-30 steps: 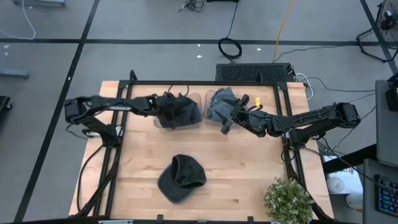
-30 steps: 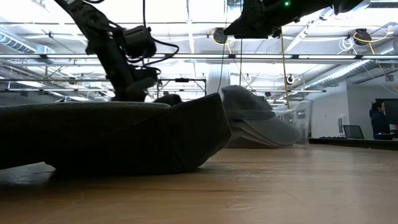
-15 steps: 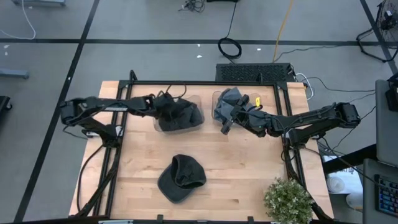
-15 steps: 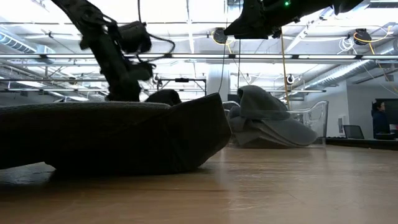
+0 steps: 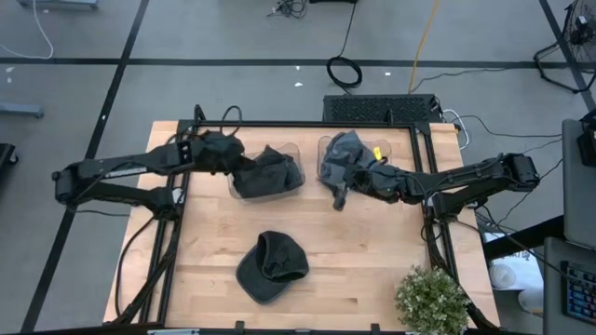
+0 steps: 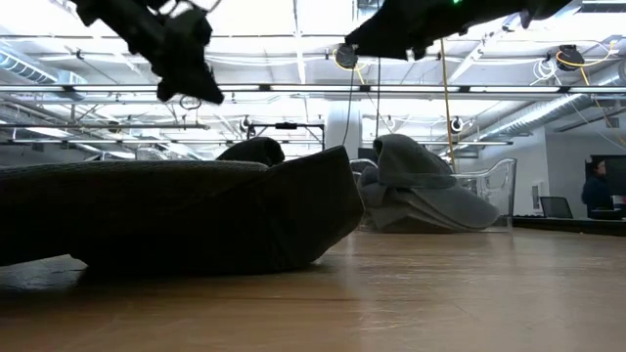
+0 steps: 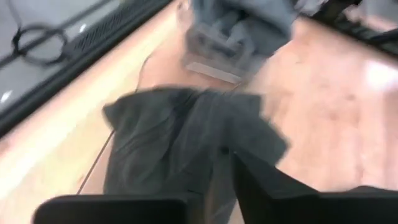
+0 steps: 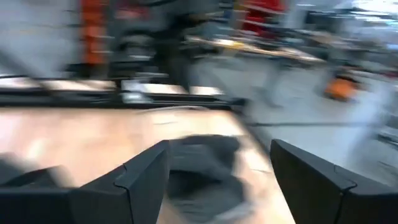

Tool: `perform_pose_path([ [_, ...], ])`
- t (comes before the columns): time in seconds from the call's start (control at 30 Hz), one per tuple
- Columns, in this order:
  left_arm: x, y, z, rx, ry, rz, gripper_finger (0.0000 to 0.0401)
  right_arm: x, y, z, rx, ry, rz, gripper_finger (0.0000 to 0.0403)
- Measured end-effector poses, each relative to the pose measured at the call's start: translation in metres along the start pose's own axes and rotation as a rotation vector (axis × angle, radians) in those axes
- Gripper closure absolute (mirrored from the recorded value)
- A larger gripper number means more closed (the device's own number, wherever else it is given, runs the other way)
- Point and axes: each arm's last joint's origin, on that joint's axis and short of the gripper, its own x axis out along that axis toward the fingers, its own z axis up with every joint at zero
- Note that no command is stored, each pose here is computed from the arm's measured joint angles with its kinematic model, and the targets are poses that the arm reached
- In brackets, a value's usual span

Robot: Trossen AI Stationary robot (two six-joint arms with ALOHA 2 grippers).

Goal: Pick & Place hat
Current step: Put the black cap into the left transparent bin

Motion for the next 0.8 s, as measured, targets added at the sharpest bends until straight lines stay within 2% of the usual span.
perform_pose_path([
  [0.17,-0.017,-0.008,0.003,0.072,-0.095,0.010,0.0289,0.002,0.016,-0.008,-0.021,0.021,0.355,0.0140],
  [0.27,-0.023,-0.008,0.004,0.084,-0.126,0.059,0.0262,0.002,0.033,-0.020,-0.059,0.081,0.498,0.0140],
  [0.37,-0.025,-0.007,0.005,0.075,-0.139,0.085,0.0241,0.000,0.055,-0.037,-0.128,0.166,0.571,0.0140],
  [0.5,-0.024,-0.007,0.005,0.073,-0.137,0.090,0.0221,-0.004,0.085,-0.053,-0.188,0.203,0.656,0.0140],
  [0.73,-0.024,-0.007,0.005,0.015,-0.142,0.085,0.0206,-0.014,0.130,-0.078,-0.256,0.231,0.617,0.0140],
  [0.8,-0.024,-0.007,0.005,0.007,-0.144,0.084,0.0206,-0.017,0.142,-0.084,-0.267,0.215,0.640,0.0140],
])
